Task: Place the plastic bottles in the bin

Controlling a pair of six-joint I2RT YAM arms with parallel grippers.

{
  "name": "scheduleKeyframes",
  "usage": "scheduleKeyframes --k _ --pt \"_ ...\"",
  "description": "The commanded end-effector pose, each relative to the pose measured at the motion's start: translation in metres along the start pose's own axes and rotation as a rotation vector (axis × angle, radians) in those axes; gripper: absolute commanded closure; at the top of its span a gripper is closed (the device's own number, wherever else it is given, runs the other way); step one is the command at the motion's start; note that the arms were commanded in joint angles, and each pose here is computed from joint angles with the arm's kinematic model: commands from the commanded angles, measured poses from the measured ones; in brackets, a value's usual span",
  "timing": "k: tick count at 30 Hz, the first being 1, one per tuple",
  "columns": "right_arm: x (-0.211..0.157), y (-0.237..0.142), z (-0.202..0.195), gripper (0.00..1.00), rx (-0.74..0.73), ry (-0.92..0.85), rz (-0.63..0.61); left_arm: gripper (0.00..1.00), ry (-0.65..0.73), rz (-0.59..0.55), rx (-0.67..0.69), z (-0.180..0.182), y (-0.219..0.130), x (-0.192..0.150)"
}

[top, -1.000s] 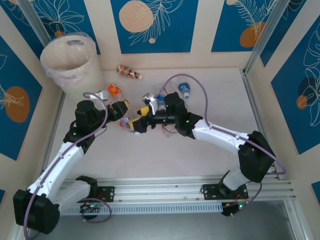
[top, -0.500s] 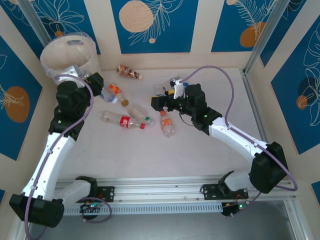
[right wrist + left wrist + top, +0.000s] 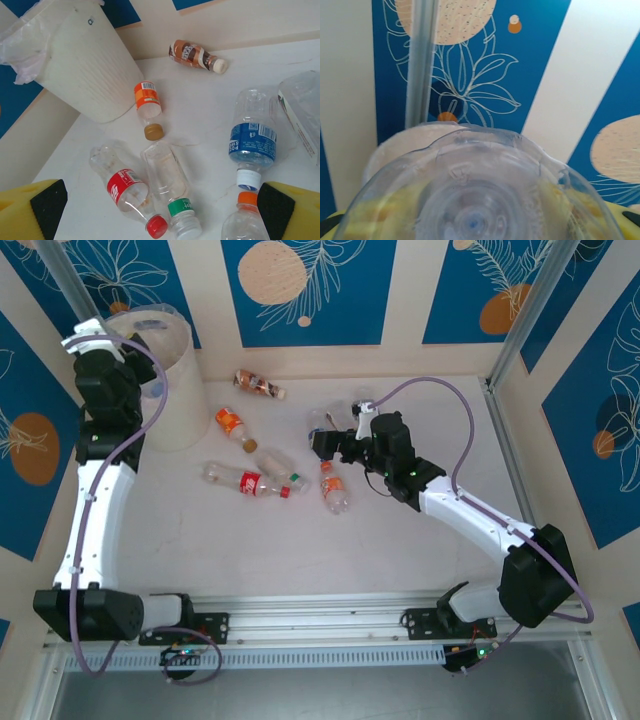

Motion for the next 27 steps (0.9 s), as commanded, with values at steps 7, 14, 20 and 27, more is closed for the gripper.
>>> scheduleKeyframes --k 7,14,20,27 --pt "-0.022 -0.026 -0.016 0.0 -0.072 0.108 -0.021 0.47 0.178 -0.087 0.062 0.015 0.039 0.029" --pt "-0.028 -0.028 -0.018 0.0 -0.079 0.105 -0.005 0.47 0.189 -0.082 0.106 0.033 0.069 0.04" --pt "-0.025 -0.023 -0.016 0.0 -0.091 0.082 -0.006 0.45 0.052 -0.046 0.078 0.051 0.092 0.046" --pt "-0.027 -0.007 -0.021 0.0 -0.128 0.05 0.032 0.43 -0.04 0.089 0.046 0.058 0.135 0.01"
Point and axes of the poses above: each hand's point on the last joint's axis, 136 mm out from that joint toward the fingers, its own y axis out along the fingers, its own z axis along the line the jaws close on, x = y × z, the point moved 3 cm from there along -y, back along the fingers, and after that the axes turned 5 degrees about -y, right-handed, at the moved point
